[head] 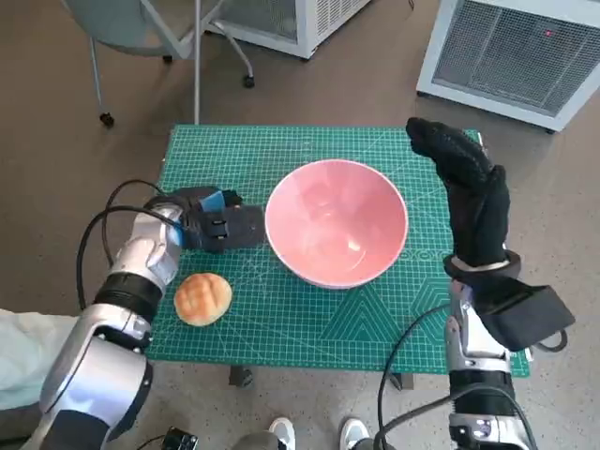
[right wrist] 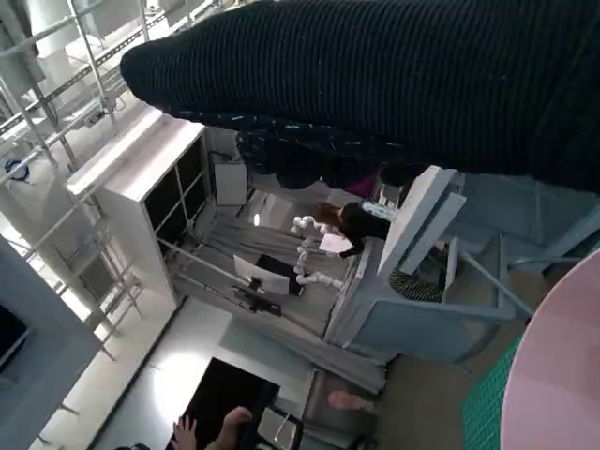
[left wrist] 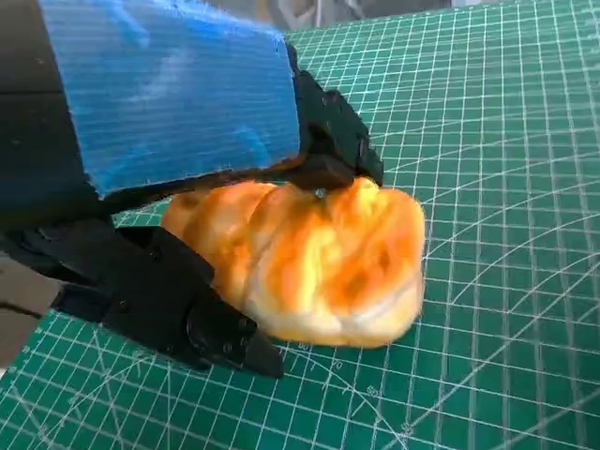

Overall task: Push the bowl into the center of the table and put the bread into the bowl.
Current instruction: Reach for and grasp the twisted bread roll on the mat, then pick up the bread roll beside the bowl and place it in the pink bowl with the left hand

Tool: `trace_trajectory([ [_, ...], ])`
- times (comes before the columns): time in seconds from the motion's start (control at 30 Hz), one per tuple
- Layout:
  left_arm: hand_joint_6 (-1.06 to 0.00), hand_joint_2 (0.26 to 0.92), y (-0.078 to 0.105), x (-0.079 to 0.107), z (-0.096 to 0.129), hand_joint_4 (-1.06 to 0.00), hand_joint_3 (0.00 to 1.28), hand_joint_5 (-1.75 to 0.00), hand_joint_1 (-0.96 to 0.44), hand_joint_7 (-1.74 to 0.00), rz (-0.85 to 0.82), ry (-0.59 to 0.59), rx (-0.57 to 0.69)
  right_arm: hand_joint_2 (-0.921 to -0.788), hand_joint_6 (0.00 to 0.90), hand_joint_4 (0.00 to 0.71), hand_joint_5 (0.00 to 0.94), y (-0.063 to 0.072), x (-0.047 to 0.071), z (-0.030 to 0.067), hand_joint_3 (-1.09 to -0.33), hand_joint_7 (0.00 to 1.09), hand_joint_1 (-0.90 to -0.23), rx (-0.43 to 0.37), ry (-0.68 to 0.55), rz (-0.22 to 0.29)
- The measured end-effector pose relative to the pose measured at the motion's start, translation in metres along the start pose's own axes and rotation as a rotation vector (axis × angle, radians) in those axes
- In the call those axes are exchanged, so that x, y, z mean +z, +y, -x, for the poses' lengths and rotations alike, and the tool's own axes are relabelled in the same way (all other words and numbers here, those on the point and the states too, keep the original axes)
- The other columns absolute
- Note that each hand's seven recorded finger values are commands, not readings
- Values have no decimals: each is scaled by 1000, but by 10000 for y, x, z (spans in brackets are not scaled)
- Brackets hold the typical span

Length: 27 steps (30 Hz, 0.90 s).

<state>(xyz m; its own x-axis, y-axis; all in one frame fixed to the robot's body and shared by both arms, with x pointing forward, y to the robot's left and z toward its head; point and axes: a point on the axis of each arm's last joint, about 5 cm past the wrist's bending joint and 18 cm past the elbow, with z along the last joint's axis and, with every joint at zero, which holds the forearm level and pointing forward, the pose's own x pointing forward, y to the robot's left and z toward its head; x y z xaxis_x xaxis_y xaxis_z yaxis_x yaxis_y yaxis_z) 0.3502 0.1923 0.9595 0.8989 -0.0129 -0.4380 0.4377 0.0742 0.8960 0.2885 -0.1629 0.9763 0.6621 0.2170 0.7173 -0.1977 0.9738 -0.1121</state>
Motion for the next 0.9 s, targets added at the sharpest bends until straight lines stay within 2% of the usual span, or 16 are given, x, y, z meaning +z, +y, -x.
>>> trace_trajectory([
  [0.13,-745,879,-30,-10,-3,-817,32,-1083,15,-915,-42,-11,33,-921,-1,138,0,5,11,-8,-782,485,-803,0,-6,-5],
  [0.3,-716,898,38,-26,18,-775,35,-1142,3,-998,-38,-77,62,-921,-1,132,0,11,14,-11,-781,484,-803,2,-10,-21],
  [0.47,-737,901,218,-51,87,-752,34,-1195,2,-956,6,-161,132,-921,-1,129,0,8,13,-4,-775,484,-801,6,-7,-32],
  [0.63,-771,898,495,-35,228,-754,28,-1207,2,-903,48,-255,271,-921,-1,128,0,10,27,-15,-772,482,-795,15,-16,-36],
  [0.7,-777,893,592,-20,297,-762,28,-1181,2,-914,59,-292,323,-921,-1,127,0,11,34,-20,-771,482,-795,19,-21,-35],
  [0.8,-753,891,709,9,404,-787,25,-1052,3,-1042,76,-350,398,-921,-1,123,0,12,40,-24,-770,481,-796,23,-25,-36],
  [0.9,-740,891,789,37,515,-800,25,-1006,3,-1088,91,-409,467,-921,-1,121,0,10,43,-26,-770,481,-796,25,-30,-42],
])
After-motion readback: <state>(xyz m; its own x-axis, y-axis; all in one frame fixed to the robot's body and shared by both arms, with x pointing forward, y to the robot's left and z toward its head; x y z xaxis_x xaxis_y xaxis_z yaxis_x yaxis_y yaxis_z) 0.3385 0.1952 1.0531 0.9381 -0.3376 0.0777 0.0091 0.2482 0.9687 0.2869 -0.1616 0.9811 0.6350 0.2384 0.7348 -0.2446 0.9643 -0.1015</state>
